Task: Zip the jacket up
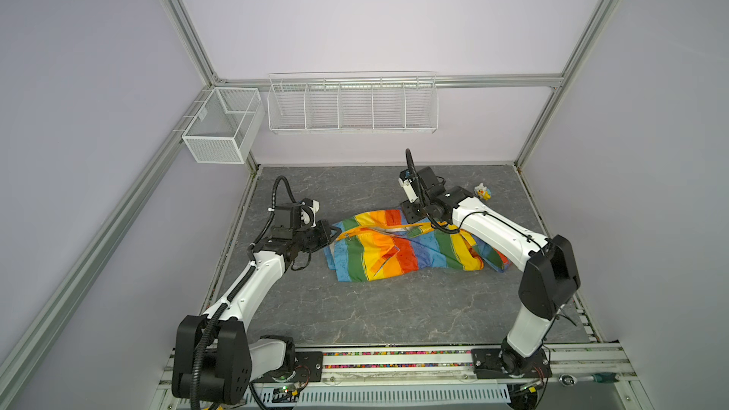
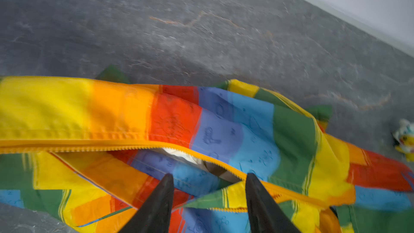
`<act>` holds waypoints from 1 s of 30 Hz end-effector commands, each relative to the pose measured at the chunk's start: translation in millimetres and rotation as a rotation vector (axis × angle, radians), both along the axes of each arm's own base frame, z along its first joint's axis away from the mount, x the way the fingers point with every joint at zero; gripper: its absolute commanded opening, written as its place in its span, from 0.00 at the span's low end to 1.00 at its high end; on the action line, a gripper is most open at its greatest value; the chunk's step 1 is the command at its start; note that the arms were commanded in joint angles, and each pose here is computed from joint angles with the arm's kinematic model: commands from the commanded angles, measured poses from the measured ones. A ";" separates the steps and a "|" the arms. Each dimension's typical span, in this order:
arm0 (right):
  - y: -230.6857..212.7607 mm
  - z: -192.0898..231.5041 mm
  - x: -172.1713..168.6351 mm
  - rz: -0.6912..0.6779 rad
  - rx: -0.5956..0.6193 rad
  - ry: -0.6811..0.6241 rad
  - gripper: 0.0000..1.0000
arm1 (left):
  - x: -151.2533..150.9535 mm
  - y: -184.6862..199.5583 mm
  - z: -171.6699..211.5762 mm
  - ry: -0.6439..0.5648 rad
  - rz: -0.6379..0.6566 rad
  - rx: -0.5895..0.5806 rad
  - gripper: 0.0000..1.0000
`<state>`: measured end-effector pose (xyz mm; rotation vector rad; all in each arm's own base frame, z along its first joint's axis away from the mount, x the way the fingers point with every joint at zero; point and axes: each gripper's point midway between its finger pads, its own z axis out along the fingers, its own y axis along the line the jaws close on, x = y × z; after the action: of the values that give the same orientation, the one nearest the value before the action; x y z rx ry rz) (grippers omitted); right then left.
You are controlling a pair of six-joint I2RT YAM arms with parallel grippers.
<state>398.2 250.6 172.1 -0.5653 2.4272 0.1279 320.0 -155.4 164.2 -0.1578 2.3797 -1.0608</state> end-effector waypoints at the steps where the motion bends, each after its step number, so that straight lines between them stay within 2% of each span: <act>1: -40.4 5.6 -1.1 -0.159 0.039 0.016 0.60 | 1.2 -1.0 5.2 -0.013 -0.017 -0.001 0.00; 6: -114.4 -23.0 11.9 -0.437 0.181 0.132 0.63 | 2.9 -3.6 5.2 -0.014 -0.029 -0.012 0.00; 12: -166.9 -61.7 27.8 -0.615 0.357 0.229 0.68 | 4.0 -6.0 5.2 -0.017 -0.040 -0.024 0.00; 20: -174.9 -93.8 45.8 -0.668 0.461 0.280 0.73 | 3.5 -7.6 3.9 -0.012 -0.048 -0.033 0.00; 30: -163.8 -112.2 54.7 -0.665 0.552 0.298 0.66 | 3.1 -7.4 1.9 -0.003 -0.047 -0.031 0.00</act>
<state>446.8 82.4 60.6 0.5167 2.5982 0.5359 318.6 -161.4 160.5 -0.1396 2.3941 -1.1113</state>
